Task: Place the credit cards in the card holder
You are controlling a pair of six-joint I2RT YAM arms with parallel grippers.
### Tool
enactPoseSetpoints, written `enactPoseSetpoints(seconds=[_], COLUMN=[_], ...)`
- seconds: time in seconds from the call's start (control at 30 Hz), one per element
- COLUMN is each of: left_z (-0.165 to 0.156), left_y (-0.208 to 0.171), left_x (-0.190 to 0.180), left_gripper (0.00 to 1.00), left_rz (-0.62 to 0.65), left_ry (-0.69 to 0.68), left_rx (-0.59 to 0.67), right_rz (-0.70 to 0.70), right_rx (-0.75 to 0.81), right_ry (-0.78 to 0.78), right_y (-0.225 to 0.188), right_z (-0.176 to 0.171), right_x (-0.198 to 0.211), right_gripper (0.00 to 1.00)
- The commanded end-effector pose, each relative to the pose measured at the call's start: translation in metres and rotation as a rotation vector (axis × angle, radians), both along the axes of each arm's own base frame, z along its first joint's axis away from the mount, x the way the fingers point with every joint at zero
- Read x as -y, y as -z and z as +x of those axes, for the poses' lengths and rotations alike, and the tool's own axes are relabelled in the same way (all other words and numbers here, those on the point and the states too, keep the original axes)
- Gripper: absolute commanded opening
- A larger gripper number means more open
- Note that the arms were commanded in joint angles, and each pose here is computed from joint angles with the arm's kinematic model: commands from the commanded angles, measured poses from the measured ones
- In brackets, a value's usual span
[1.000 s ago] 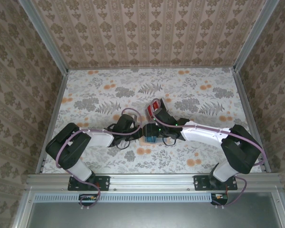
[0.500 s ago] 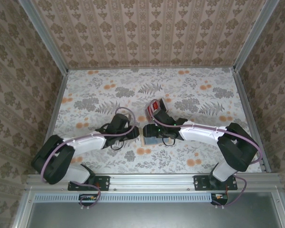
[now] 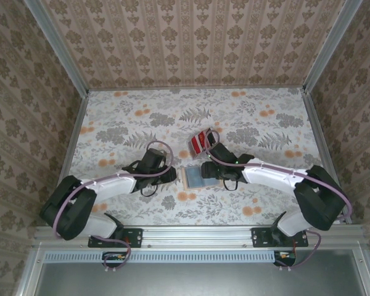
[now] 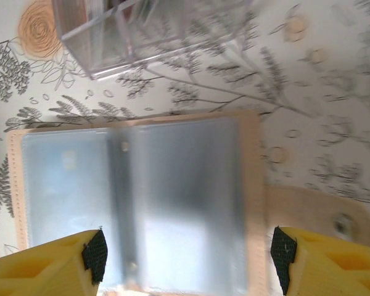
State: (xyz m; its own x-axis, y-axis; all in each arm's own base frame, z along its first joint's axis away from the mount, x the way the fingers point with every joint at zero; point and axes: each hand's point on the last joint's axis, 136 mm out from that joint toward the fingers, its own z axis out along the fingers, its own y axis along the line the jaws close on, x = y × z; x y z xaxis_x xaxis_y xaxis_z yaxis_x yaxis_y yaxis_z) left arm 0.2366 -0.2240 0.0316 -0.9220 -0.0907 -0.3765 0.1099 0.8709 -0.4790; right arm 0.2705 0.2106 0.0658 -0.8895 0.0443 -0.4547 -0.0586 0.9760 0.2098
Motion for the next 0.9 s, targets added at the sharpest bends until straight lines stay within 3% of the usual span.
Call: enactPoseSetpoints(seconds=[0.0,0.13,0.23,0.5,0.87], left_z=[0.010,0.011,0.011,0.008,0.007], left_y=[-0.010,-0.003,0.001,0.009,0.017], left_x=[0.015,0.025,0.030,0.031,0.021], left_gripper=[0.35,0.34,0.33,0.32,0.31], left_rz=[-0.035,-0.033,-0.022,-0.009,0.019], left_ry=[0.042,0.073,0.087,0.084,0.060], left_rx=[0.021,-0.007,-0.008,-0.027,-0.033], right_rz=[-0.110,0.016,0.058,-0.132,-0.158], right_rx=[0.053,0.103,0.060,-0.016,-0.084], right_ry=[0.001,-0.088,-0.157,-0.247,-0.261], right_y=[-0.021,-0.044,-0.034,0.006,0.038], right_z=[-0.004,-0.006,-0.008,0.000,-0.003], right_x=[0.028,-0.001,-0.029,-0.066,-0.078], right_gripper=[0.74,0.74,0.74,0.75,0.71])
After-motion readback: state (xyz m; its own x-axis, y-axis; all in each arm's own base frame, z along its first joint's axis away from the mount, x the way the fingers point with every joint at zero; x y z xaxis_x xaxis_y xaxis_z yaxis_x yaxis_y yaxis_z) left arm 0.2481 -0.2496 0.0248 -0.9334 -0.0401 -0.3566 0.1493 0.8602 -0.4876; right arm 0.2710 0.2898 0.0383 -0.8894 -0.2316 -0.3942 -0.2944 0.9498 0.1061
